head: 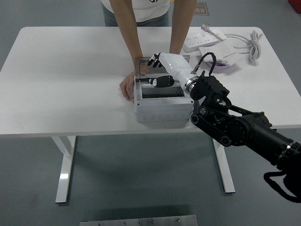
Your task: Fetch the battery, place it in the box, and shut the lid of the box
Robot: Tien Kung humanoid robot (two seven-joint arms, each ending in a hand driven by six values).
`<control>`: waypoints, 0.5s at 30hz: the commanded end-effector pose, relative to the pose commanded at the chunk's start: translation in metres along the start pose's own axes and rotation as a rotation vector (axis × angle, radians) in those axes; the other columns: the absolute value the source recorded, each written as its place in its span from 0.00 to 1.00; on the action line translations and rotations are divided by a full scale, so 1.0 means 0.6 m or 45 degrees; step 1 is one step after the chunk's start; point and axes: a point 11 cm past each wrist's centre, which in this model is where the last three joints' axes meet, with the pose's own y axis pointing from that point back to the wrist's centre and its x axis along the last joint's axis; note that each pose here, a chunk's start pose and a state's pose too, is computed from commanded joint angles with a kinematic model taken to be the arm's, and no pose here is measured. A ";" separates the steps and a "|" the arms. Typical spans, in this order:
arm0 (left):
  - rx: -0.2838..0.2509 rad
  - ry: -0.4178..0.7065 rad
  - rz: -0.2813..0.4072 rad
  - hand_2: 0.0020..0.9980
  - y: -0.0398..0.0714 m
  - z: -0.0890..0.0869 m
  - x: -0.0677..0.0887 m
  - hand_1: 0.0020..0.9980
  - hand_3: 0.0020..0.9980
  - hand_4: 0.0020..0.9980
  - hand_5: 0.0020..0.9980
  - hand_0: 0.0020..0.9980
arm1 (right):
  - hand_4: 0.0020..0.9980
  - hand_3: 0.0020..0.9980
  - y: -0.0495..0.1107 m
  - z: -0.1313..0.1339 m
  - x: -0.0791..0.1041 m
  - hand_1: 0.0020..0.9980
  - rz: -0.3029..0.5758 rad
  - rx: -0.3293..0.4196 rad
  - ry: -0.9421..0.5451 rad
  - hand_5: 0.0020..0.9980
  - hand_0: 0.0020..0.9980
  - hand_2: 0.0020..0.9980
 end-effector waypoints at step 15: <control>-0.009 -0.002 0.006 0.85 0.003 0.006 0.005 0.91 0.82 0.84 0.68 0.85 | 0.80 0.64 -0.021 0.018 0.072 0.55 0.107 -0.035 -0.060 0.59 0.57 0.58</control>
